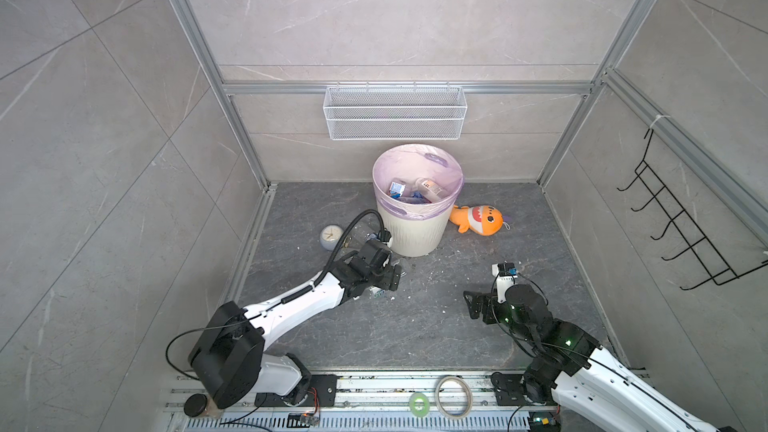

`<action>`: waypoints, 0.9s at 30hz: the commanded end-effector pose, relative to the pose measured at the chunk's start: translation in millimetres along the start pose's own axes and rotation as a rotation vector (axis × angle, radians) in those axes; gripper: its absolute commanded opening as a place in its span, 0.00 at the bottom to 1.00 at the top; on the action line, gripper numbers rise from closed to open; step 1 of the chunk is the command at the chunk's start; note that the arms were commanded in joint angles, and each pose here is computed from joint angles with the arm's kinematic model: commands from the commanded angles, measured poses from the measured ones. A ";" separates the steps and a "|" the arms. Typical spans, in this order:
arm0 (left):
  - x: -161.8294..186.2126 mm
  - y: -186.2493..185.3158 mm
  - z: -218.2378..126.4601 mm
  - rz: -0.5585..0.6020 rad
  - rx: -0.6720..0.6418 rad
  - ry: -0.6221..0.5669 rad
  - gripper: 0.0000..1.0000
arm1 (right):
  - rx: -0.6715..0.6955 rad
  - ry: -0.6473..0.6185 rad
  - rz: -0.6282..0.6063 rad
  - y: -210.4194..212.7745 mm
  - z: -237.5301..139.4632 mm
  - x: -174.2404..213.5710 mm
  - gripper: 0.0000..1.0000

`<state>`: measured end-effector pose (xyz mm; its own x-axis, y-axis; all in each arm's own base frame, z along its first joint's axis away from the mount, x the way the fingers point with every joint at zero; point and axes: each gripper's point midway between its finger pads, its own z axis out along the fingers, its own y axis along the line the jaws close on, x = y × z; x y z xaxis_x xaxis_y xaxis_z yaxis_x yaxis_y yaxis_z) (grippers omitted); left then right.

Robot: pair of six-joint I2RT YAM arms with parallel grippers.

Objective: Throw the plastic bottles in the bin
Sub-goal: 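Close the left gripper on the large blue-green-labelled bottle and lift it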

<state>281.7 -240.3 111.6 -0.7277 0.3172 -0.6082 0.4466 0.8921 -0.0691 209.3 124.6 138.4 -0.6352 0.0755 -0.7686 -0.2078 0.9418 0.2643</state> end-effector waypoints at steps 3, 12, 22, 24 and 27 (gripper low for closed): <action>2.4 4.8 2.4 0.111 -0.039 0.043 0.86 | 0.012 -0.013 0.008 -2.6 0.8 0.2 1.00; 15.1 9.6 20.2 0.136 -0.069 0.094 0.87 | 0.016 -0.009 0.008 -2.7 1.7 0.4 1.00; 16.9 -0.5 32.7 0.127 -0.021 0.111 0.88 | 0.019 -0.007 0.008 -3.0 2.3 0.7 1.00; 17.6 -2.6 32.7 0.119 -0.009 0.112 0.88 | 0.019 -0.007 0.008 -2.9 2.1 0.3 1.00; 17.6 -6.6 31.4 0.100 0.015 0.106 0.86 | 0.019 -0.008 0.009 -3.0 2.1 0.4 1.00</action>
<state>278.3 -236.8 66.1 -0.7379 0.4603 -0.4935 0.5172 0.8555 0.0246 210.0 123.4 137.9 -0.6343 0.0756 -0.7694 -0.2017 0.9446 0.2591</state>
